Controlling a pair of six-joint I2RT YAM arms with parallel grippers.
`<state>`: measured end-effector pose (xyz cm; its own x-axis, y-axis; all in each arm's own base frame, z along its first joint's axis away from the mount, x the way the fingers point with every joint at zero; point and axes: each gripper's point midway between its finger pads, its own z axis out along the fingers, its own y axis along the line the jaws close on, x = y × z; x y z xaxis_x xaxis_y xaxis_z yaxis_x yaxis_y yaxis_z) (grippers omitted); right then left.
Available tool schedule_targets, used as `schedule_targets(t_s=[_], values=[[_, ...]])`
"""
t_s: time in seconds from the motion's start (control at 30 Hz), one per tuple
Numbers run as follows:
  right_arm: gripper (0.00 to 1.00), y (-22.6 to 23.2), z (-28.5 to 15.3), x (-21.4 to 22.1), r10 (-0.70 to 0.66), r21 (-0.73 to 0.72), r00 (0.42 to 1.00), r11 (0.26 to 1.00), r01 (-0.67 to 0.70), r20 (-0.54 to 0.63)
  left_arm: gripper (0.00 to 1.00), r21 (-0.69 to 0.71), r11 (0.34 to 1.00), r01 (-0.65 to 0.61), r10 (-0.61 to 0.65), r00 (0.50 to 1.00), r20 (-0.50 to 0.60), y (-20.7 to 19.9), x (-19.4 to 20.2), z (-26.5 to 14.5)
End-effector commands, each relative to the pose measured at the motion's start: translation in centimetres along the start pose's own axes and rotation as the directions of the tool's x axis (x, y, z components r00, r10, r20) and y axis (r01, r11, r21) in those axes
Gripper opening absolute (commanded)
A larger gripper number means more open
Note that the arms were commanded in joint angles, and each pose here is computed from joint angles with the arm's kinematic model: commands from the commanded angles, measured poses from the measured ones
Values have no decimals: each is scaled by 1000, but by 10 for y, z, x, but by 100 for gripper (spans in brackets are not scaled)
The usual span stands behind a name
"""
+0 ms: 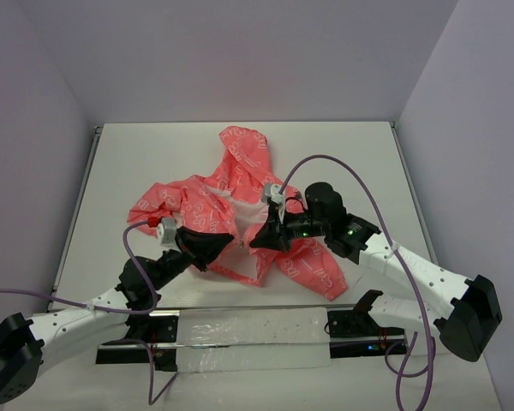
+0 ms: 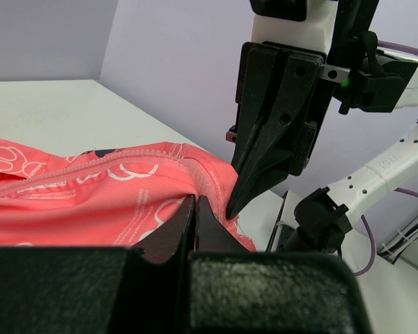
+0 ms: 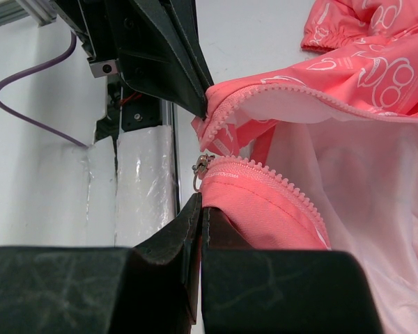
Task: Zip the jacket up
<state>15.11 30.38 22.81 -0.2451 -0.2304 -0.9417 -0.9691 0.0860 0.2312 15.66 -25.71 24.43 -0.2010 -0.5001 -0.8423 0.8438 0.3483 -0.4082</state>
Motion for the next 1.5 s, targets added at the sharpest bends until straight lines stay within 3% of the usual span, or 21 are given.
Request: schedule_targets(t_s=[0.0,1.47], values=[[0,4,-3,-28,-55,-13,997,998,56,62,0,34,999,-6,4,998,62,-10,-18,4],[0,5,-3,-30,-54,-22,997,998,56,61,0,28,1000,-2,1,998,58,-8,-16,6]])
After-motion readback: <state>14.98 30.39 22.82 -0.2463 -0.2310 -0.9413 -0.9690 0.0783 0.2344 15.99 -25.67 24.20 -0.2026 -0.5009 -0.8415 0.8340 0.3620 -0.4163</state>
